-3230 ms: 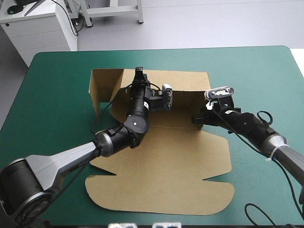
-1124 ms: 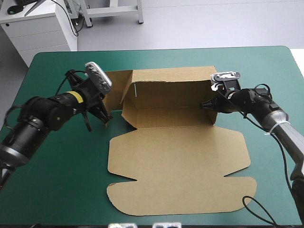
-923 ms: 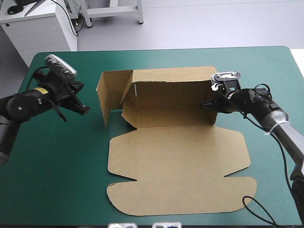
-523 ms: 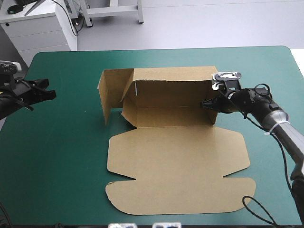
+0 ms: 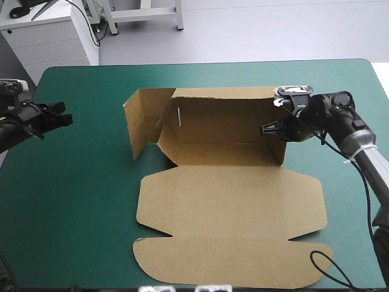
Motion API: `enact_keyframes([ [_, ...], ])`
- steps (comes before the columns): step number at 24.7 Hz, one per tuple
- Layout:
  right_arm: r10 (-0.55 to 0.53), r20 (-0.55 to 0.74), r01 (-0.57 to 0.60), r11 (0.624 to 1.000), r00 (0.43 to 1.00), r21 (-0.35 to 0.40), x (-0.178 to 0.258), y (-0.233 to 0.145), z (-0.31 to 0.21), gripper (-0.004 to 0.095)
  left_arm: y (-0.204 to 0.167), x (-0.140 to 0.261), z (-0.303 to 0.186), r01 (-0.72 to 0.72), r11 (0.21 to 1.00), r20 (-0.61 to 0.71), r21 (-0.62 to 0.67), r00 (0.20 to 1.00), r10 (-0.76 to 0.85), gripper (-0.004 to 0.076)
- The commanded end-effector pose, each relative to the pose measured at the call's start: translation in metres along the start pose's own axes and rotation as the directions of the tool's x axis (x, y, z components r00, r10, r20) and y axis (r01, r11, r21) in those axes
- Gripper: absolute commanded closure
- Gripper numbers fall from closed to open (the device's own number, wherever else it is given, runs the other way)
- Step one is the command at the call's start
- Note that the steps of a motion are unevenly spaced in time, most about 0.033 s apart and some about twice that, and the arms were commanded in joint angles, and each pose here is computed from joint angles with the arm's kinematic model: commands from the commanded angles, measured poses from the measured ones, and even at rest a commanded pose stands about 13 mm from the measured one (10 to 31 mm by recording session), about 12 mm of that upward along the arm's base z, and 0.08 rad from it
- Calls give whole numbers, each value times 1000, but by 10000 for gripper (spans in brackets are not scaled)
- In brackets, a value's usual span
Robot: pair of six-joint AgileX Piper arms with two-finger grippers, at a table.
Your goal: Fold the box
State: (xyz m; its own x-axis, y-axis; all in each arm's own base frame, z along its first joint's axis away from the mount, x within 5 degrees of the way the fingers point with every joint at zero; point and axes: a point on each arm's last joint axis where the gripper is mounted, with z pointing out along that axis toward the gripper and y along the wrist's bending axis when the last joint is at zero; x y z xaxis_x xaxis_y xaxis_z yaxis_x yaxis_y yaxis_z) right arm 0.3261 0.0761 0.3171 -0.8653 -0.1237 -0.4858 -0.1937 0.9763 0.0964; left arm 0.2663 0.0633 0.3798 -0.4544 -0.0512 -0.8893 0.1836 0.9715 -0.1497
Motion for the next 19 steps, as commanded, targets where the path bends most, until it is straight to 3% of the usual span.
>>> enact_keyframes([
  [1,5,43,-4,1000,999,-8,-10,2,-36,925,-4,-15,-10,23,1000,93,-12,995,-22,715],
  [7,-7,-129,6,1000,992,-10,2,3,-50,926,-4,-15,-10,23,1000,96,-17,995,-22,715],
  [16,17,-84,-25,995,996,-95,4,12,-67,926,-11,-15,-7,6,1000,87,8,996,-7,715],
  [19,1,-90,-6,998,996,-63,4,9,-64,925,-11,-15,-7,6,1000,88,7,996,-7,715],
])
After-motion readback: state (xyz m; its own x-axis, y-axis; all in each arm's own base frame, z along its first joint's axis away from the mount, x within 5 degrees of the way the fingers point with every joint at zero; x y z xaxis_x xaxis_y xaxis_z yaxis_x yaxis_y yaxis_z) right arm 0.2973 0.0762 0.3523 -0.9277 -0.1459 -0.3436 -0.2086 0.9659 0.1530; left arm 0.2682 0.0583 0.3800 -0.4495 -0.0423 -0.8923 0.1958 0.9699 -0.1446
